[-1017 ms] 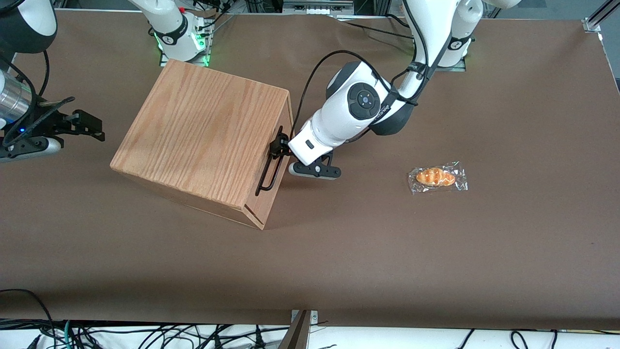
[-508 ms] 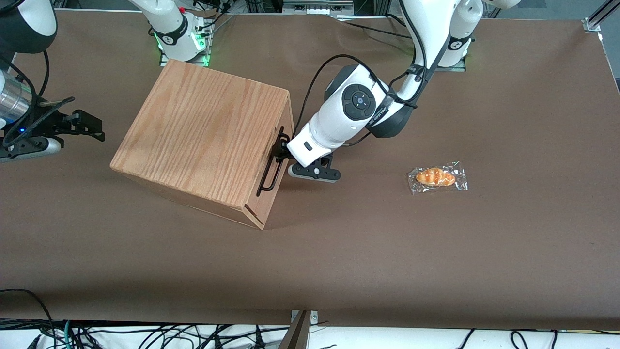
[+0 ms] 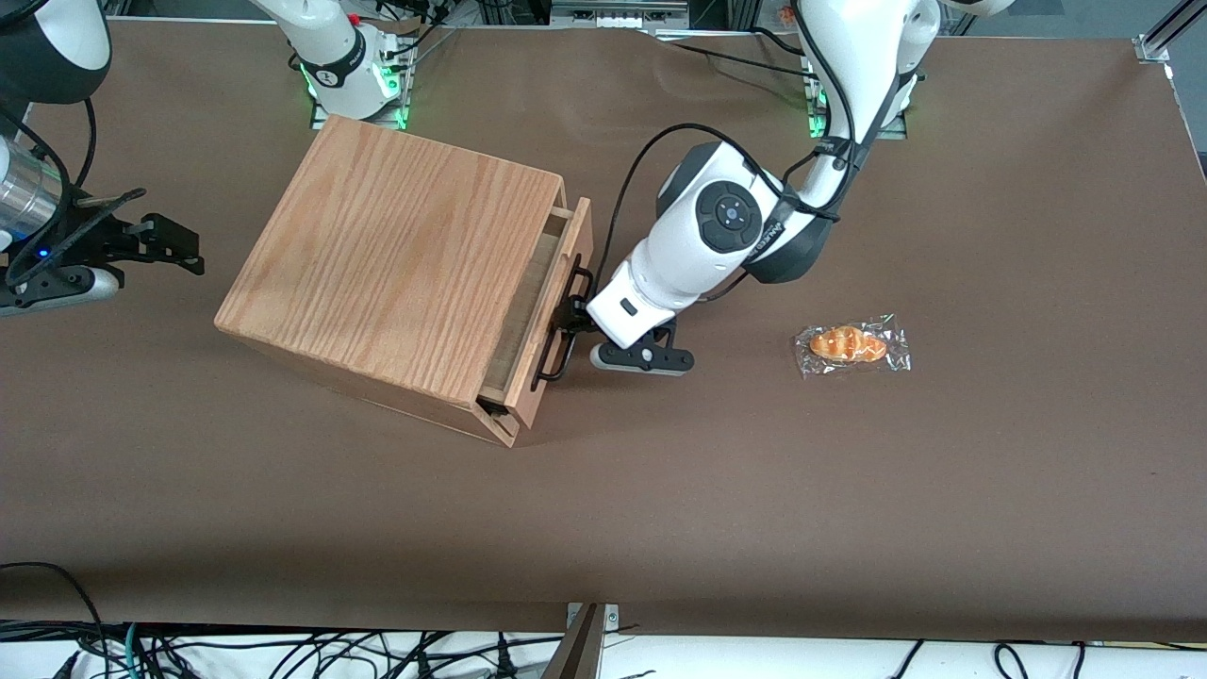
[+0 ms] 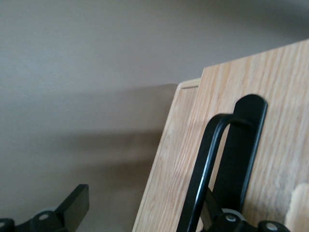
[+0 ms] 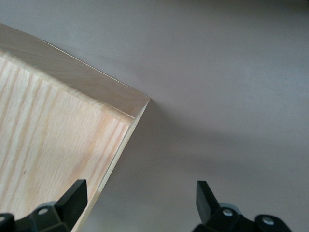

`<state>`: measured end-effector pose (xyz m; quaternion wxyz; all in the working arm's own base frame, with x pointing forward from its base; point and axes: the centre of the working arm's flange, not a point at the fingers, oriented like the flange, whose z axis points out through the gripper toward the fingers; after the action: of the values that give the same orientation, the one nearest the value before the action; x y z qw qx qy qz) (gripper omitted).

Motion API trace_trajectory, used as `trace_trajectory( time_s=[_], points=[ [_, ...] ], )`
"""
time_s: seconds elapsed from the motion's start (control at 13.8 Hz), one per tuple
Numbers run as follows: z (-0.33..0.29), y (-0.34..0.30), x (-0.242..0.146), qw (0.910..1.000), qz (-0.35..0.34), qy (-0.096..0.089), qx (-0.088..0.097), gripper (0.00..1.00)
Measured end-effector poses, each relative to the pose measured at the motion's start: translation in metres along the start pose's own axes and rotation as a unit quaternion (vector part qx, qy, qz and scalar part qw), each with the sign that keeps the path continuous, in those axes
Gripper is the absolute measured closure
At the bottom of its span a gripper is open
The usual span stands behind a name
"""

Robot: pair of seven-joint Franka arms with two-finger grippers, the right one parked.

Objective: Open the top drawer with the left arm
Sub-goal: 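Pull the handle with the left gripper, sliding the drawer out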

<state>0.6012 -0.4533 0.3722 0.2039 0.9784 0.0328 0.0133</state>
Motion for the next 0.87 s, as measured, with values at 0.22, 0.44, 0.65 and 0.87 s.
trace_trajectory(
  time_s=[0.22, 0.44, 0.65, 0.87],
  points=[
    [-0.005, -0.013, 0.012, 0.9999, -0.011, 0.004, 0.001, 0.0],
    [-0.01, -0.024, 0.021, 0.9998, -0.02, 0.006, 0.003, 0.0],
    [-0.014, -0.037, 0.03, 0.9996, -0.026, 0.005, 0.005, 0.0],
    [-0.018, -0.045, 0.037, 0.9995, -0.029, 0.004, 0.007, 0.0]
  ],
)
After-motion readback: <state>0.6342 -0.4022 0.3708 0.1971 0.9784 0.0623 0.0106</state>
